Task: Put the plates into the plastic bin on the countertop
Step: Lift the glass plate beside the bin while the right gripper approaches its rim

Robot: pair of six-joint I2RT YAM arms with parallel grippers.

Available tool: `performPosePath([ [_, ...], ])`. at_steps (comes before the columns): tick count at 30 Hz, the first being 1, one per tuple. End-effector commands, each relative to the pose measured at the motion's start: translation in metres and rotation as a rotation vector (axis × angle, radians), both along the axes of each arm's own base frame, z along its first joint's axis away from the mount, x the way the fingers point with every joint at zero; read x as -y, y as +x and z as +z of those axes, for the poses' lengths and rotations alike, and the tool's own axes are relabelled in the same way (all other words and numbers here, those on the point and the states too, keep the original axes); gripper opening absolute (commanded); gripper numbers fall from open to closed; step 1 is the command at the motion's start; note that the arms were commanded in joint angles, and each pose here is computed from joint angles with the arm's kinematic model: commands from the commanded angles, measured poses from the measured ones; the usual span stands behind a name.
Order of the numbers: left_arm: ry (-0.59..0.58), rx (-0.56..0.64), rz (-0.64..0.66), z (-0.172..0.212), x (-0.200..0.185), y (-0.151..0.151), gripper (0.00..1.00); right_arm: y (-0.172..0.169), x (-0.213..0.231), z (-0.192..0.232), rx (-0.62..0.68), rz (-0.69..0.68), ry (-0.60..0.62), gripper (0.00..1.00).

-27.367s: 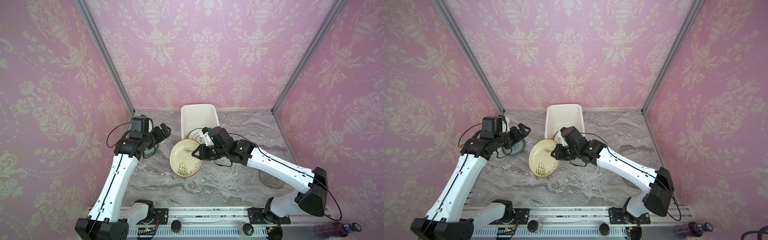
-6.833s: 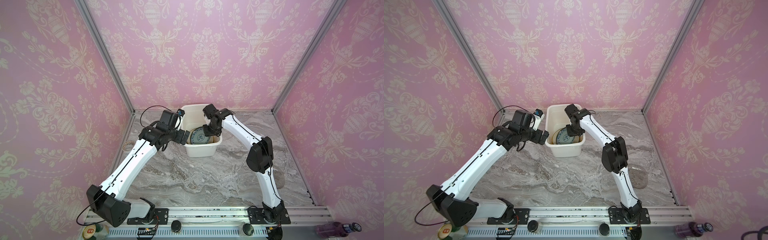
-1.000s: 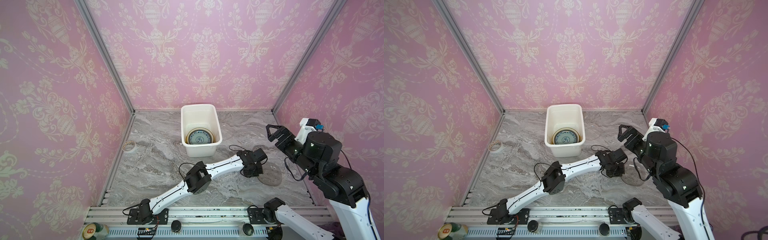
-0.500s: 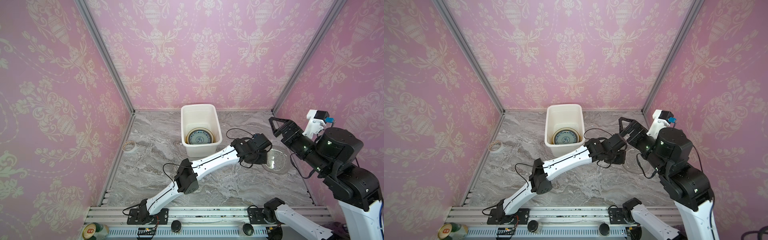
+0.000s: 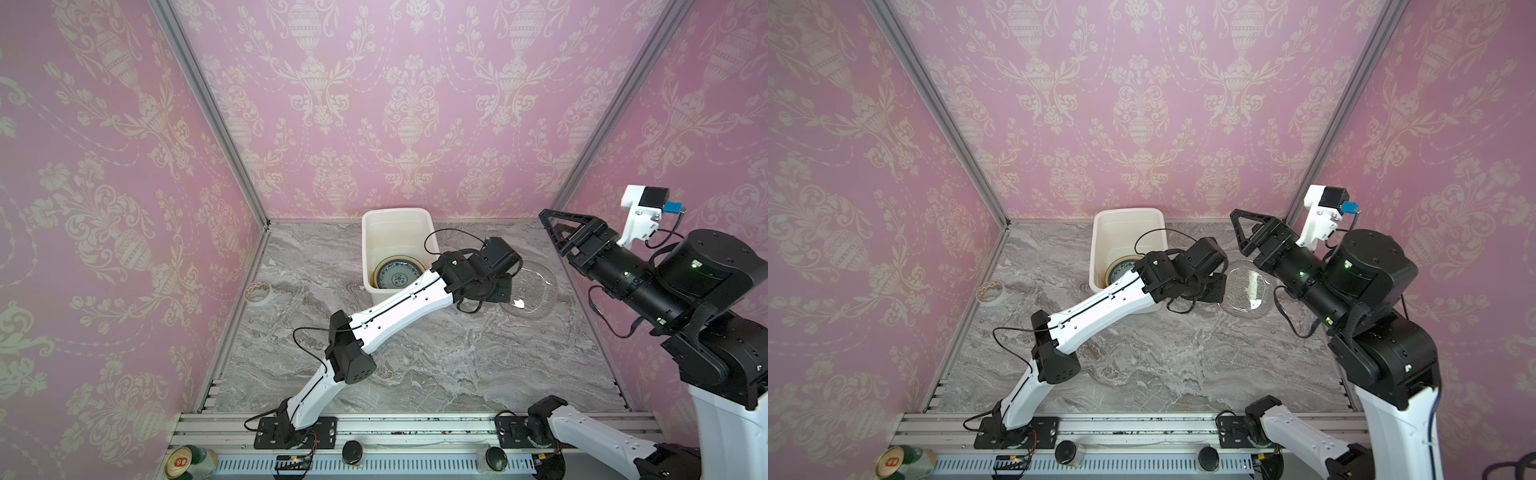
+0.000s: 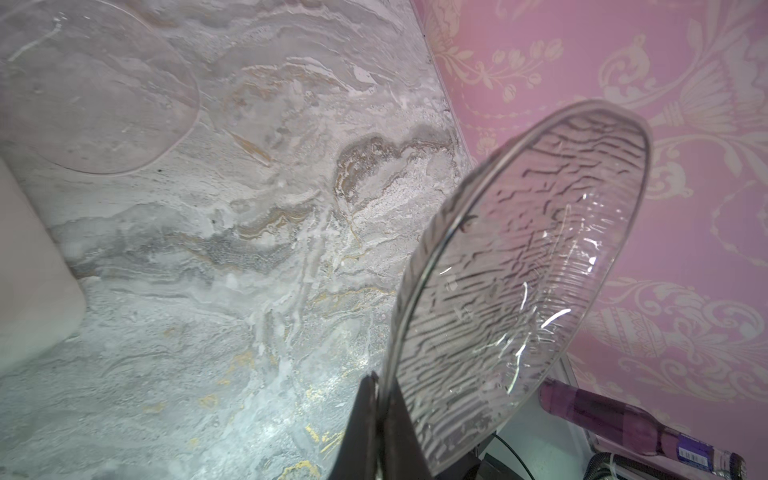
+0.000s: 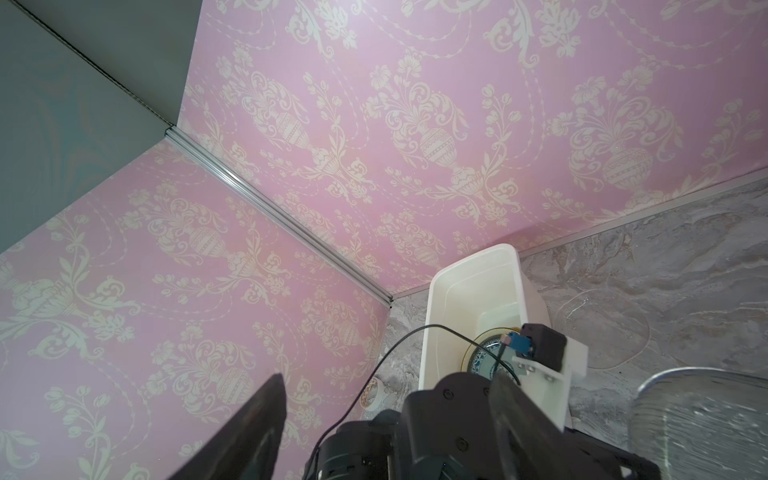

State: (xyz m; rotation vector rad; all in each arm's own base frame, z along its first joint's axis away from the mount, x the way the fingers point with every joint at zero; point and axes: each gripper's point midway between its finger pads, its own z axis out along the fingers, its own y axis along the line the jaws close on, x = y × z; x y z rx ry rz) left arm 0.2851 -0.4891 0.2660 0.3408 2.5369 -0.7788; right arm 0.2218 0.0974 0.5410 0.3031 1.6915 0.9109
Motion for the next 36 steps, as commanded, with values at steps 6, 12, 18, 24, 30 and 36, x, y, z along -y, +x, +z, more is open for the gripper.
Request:
performPosePath([
  [6, -0.009, 0.032, 0.077, 0.031, -0.087, 0.016, 0.00, -0.008, -0.018, -0.017, -0.065, 0.127, -0.086, 0.65],
  [12, -0.141, -0.036, 0.138, 0.036, -0.134, 0.019, 0.00, -0.006, -0.031, -0.055, -0.171, 0.211, -0.209, 0.61],
  [18, -0.234, -0.112, 0.153, 0.041, -0.163, 0.012, 0.00, 0.002, -0.049, -0.109, -0.311, 0.327, -0.291, 0.60],
  [24, -0.325, -0.180, 0.137, 0.048, -0.175, 0.001, 0.00, 0.014, -0.057, -0.159, -0.417, 0.351, -0.307, 0.60],
  [30, -0.342, -0.218, 0.119, 0.047, -0.181, -0.013, 0.00, 0.030, -0.062, -0.191, -0.456, 0.347, -0.322, 0.57],
  [36, -0.327, -0.237, 0.112, 0.041, -0.186, -0.020, 0.00, 0.045, -0.063, -0.199, -0.450, 0.326, -0.340, 0.46],
])
